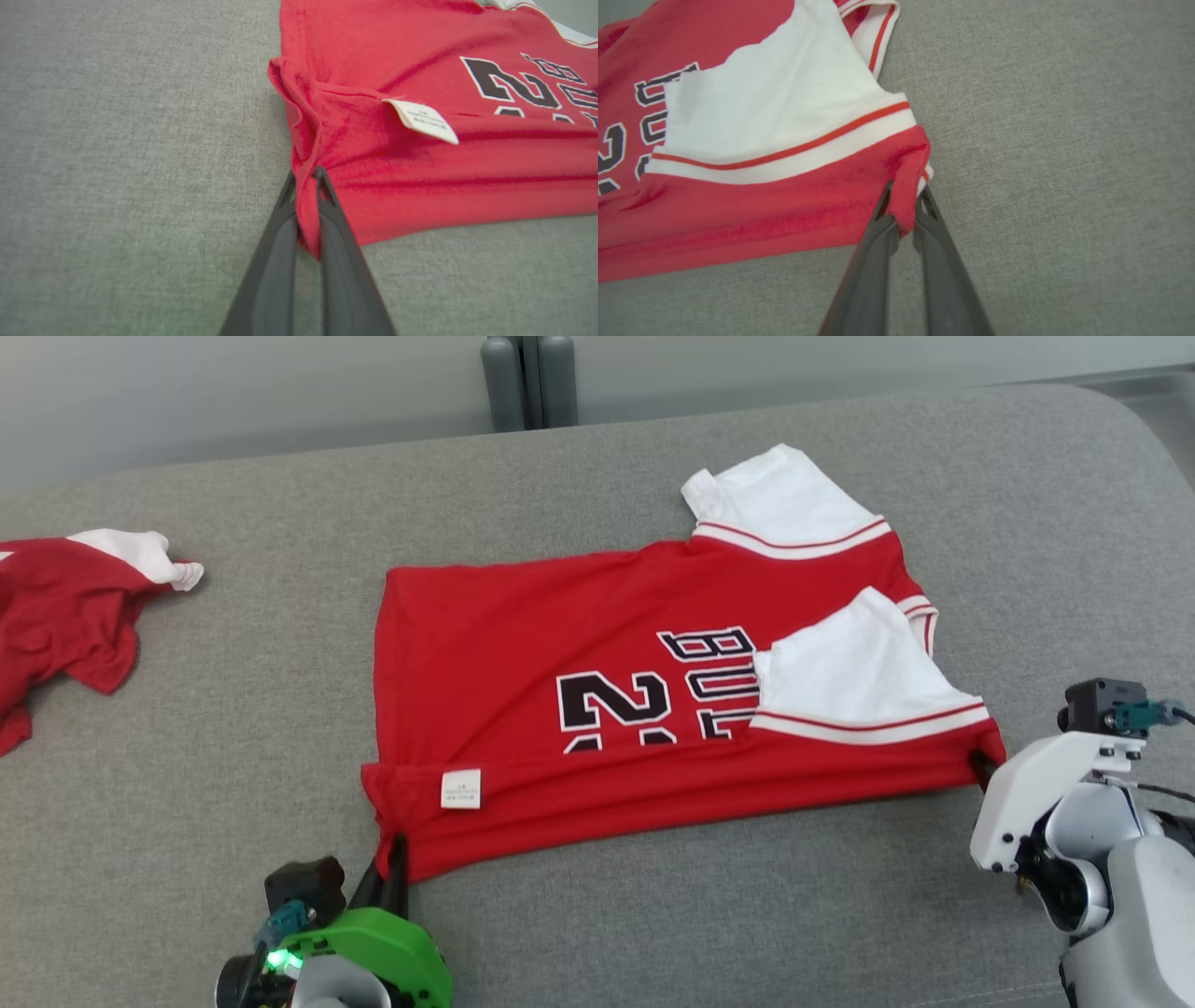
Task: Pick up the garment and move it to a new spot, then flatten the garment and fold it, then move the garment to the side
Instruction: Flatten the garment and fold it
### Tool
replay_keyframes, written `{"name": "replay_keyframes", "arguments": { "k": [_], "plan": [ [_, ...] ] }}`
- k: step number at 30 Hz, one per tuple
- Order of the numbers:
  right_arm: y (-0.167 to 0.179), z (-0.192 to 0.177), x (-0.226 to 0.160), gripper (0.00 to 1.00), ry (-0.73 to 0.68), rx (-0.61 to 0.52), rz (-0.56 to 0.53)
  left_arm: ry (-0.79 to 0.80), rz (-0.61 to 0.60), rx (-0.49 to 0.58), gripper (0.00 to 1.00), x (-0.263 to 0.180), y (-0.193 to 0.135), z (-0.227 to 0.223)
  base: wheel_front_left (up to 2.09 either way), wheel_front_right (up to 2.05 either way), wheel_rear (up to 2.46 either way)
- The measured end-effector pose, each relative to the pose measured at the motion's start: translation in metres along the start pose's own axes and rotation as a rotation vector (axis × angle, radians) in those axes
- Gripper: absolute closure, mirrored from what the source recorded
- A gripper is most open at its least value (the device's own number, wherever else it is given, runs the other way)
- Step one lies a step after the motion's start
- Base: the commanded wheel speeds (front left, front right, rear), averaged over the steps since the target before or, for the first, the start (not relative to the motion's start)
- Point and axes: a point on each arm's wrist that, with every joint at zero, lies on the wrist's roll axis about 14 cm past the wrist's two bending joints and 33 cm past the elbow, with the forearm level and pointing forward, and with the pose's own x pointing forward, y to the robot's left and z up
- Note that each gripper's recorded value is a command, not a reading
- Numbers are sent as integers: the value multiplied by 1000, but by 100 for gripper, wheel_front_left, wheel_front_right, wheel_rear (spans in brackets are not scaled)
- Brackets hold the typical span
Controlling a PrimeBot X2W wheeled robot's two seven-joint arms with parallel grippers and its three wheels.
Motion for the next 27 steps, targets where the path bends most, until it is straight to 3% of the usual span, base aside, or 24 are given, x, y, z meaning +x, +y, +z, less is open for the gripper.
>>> {"name": "replay_keyframes", "arguments": {
  "k": [6, 7, 8, 9, 18, 27],
  "plan": [
    [-2, -21, -21, 100, 33, 28, -3, 7, 28, -34, 100, -28, 3, -6, 0, 0, 0],
    [-2, -23, -23, 74, 36, 26, -5, 12, 30, -35, 59, -31, 3, -6, 0, 0, 0],
    [-2, -25, -24, 6, 37, 19, -8, 13, 32, -34, 11, -33, 4, -6, 0, 0, 0],
    [-3, -25, -26, 0, 35, 20, -10, 13, 36, -34, 0, -35, 5, -6, 0, 0, 0],
    [-1, -21, -23, 0, 32, 2, -14, 11, 49, -51, 0, -40, 8, 6, 0, 0, 0],
    [11, 59, -14, 0, -86, -131, 8, -70, 63, -34, 0, -18, 20, 64, 0, 0, 0]
  ]
}}
